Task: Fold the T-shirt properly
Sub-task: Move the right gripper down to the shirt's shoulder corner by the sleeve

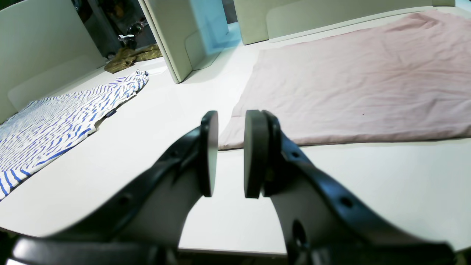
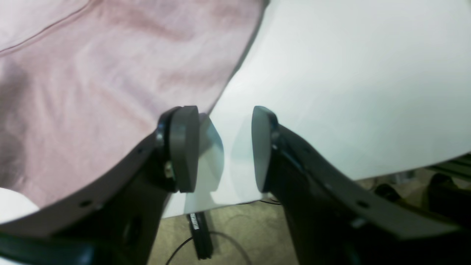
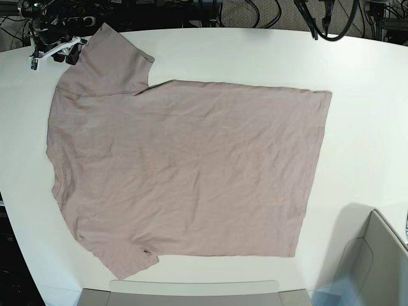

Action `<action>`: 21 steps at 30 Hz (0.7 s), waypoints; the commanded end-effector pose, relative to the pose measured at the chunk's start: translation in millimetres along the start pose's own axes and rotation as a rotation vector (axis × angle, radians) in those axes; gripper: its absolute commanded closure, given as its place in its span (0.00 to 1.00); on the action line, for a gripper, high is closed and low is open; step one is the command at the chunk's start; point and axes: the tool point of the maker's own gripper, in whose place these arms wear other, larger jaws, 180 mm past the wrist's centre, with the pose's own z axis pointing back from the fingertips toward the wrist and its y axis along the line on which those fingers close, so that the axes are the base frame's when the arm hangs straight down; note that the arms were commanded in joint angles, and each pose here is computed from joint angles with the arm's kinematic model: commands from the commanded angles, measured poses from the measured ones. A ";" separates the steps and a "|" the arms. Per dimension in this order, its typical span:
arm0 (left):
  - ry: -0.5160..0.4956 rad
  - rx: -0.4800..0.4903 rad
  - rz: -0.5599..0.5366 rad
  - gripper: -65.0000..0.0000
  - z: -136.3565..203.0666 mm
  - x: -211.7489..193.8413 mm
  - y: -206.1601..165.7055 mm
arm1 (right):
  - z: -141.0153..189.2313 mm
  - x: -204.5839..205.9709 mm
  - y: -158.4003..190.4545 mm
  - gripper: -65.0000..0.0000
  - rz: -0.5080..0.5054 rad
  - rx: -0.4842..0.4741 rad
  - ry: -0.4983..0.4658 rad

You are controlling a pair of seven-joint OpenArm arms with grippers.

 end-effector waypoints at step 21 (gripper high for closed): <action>-0.022 -0.003 -0.005 0.79 4.0 6.7 0.9 | 64.9 0.0 -36.1 0.63 0.081 -0.231 0.157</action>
